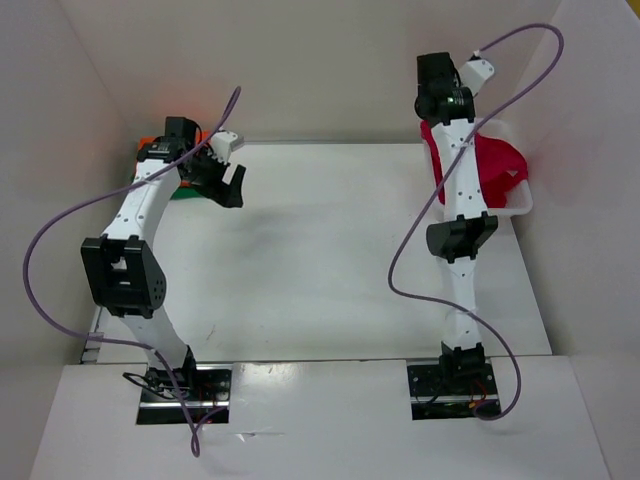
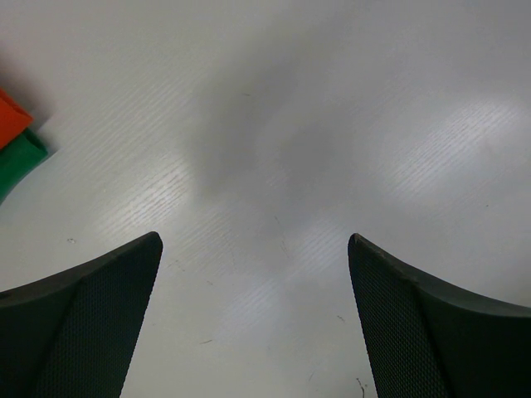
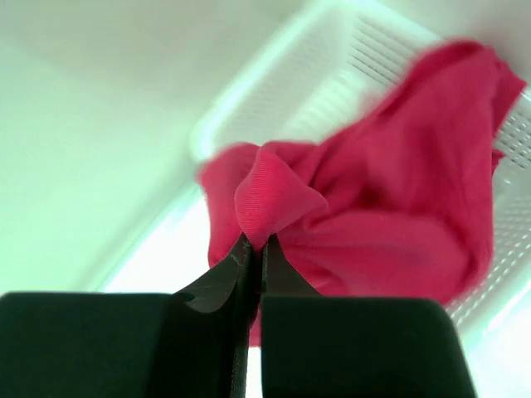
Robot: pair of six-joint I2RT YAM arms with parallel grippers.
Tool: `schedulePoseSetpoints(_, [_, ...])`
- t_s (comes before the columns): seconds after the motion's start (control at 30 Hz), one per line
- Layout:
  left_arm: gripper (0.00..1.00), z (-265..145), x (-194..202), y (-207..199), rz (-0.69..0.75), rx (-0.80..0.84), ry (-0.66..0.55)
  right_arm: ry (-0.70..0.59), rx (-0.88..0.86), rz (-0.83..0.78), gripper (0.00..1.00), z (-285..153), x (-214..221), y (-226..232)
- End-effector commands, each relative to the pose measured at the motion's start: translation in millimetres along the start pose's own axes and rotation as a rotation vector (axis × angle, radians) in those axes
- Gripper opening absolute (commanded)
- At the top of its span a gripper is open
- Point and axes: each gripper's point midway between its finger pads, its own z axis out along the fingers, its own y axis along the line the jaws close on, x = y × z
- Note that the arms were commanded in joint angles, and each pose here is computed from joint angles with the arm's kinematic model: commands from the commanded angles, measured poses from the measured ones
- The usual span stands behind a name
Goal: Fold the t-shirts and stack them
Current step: Grab crumpled tshirt from bin with the right arm, then move the tshirt to the center of the board
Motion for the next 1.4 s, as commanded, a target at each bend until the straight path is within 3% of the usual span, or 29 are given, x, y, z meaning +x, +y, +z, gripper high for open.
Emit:
schedulePoseSetpoints(0.0, [0.99, -35, -22, -12, 0.055, -0.017, -0.103, -0.18, -0.169, 0.184, 0.0, -121, -101, 0])
schedulePoseSetpoints(0.07, [0.99, -41, -21, -14, 0.059, -0.03, -0.108, -0.207, -0.316, 0.248, 0.0, -177, -132, 4])
schedulePoseSetpoints(0.17, [0.99, -54, -19, -20, 0.07, -0.05, -0.124, -0.254, -0.544, 0.206, 0.0, -247, -169, 7])
schedulePoseSetpoints(0.2, [0.99, -63, -20, -22, 0.081, -0.07, -0.142, -0.223, -0.726, 0.131, 0.0, -283, -162, 27])
schedulePoseSetpoints(0.23, [0.99, -65, -15, -25, 0.08, -0.069, -0.14, -0.219, -0.801, -0.002, 0.0, -296, -148, 39])
schedulePoseSetpoints(0.27, [0.99, -71, -14, -24, 0.066, -0.081, -0.149, -0.256, -0.911, 0.008, 0.0, -334, -166, 29])
schedulePoseSetpoints(0.3, [0.99, -84, -15, -22, 0.069, -0.108, -0.179, -0.234, -1.027, -0.042, 0.0, -370, -151, 36])
schedulePoseSetpoints(0.4, [0.99, -100, -8, -19, 0.036, -0.143, -0.206, -0.24, -1.053, -0.119, 0.0, -405, -137, 19])
schedulePoseSetpoints(0.57, [0.99, -122, 6, -13, 0.016, -0.212, -0.231, -0.104, -0.979, -0.206, 0.0, -390, -77, 21])
schedulePoseSetpoints(0.7, [0.99, -131, 11, -13, 0.003, -0.245, -0.237, 0.045, -0.952, -0.295, 0.01, -363, 1, 55])
schedulePoseSetpoints(0.73, [0.99, -133, 14, -13, 0.002, -0.255, -0.234, 0.096, -0.918, -0.348, 0.12, -344, 35, 64])
schedulePoseSetpoints(0.77, [0.99, -133, 14, -13, 0.002, -0.255, -0.234, 0.135, -0.905, -0.354, 0.47, -325, 48, 69])
schedulePoseSetpoints(0.9, [0.99, -139, 18, -15, -0.01, -0.273, -0.229, 0.285, -0.802, -0.406, 0.8, -264, 104, 63])
schedulePoseSetpoints(0.97, [0.99, -140, 19, -17, -0.008, -0.274, -0.231, 0.252, -0.845, -0.388, 0.92, -272, 94, 56])
schedulePoseSetpoints(1.0, [0.99, -137, 25, -19, -0.018, -0.266, -0.214, 0.277, -0.846, -0.438, 0.93, -269, 116, 45])
schedulePoseSetpoints(1.03, [0.99, -139, 23, -21, -0.003, -0.261, -0.225, 0.229, -0.91, -0.416, 0.96, -283, 97, 39])
schedulePoseSetpoints(1.07, [0.99, -136, 27, -21, -0.008, -0.255, -0.215, 0.243, -0.951, -0.433, 0.96, -292, 105, 34])
schedulePoseSetpoints(1.27, [0.99, -129, 32, -25, -0.016, -0.228, -0.205, 0.575, -1.057, -0.691, 0.94, -329, 267, -47])
schedulePoseSetpoints(1.37, [0.99, -129, 31, -27, -0.014, -0.218, -0.209, 0.74, -1.115, -0.752, 0.89, -377, 335, -77])
